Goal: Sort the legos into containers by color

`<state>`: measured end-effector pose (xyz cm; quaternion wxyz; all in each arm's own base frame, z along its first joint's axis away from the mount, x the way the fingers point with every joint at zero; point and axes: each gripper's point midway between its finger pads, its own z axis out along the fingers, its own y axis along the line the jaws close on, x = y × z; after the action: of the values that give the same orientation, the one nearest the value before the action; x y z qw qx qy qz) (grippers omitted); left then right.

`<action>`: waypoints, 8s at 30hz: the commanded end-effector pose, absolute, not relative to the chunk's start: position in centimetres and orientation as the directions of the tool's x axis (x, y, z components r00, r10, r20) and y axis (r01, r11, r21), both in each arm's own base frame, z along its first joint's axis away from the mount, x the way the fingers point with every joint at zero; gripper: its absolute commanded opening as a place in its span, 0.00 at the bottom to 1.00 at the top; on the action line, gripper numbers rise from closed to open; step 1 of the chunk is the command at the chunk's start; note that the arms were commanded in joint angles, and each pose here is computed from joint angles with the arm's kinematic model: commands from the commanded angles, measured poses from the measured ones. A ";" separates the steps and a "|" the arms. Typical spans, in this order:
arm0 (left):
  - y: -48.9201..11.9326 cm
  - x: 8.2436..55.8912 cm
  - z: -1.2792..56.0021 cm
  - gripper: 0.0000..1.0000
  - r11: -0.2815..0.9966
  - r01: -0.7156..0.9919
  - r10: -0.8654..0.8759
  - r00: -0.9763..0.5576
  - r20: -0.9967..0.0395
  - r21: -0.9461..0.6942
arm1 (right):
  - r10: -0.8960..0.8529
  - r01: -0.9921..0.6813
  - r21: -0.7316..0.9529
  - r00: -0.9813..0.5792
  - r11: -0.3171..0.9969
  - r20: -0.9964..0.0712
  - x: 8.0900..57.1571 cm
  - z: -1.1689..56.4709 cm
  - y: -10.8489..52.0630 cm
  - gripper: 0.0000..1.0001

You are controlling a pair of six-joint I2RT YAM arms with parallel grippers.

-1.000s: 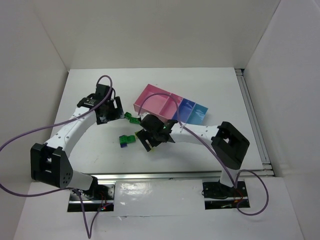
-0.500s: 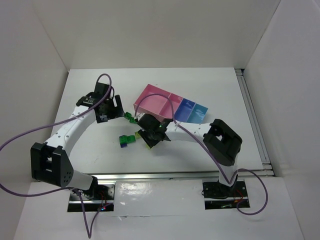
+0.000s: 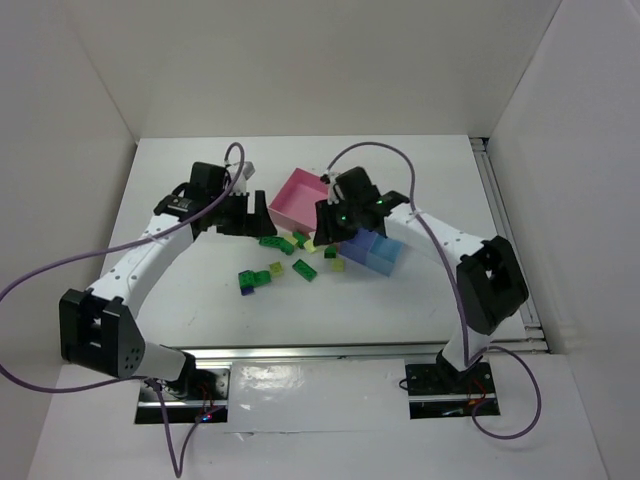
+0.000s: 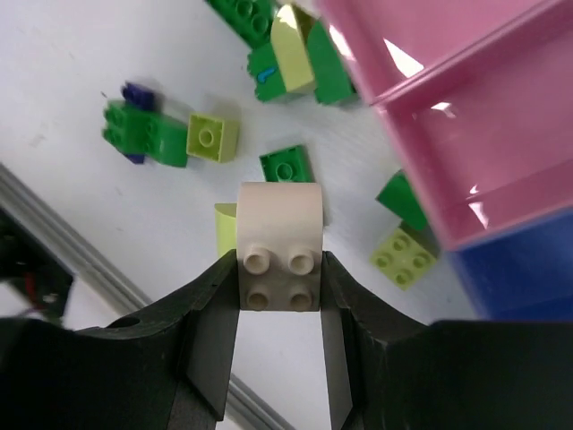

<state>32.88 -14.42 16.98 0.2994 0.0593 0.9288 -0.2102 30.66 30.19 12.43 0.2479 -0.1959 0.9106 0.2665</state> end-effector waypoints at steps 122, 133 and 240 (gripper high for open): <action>-9.0 33.0 12.4 0.79 0.935 -0.248 -0.338 -0.838 -0.429 -0.253 | -0.084 -0.285 0.320 -0.850 0.903 -0.519 27.5 11.2 26.4 0.81; -9.8 31.2 10.2 0.86 0.916 -0.230 -0.347 -0.865 -0.363 -0.329 | 0.038 -0.027 0.146 -0.904 0.989 -0.427 29.4 4.6 26.1 0.66; -5.2 33.5 15.7 0.81 0.962 -0.207 -0.271 -0.814 -0.513 -0.179 | -0.036 -0.016 -0.033 -0.631 0.999 -0.775 45.3 13.8 22.4 0.40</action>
<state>32.60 -5.11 13.46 0.2483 -0.1342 0.9583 -0.0455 42.52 20.78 11.30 0.3869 -0.0311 0.9210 -0.0319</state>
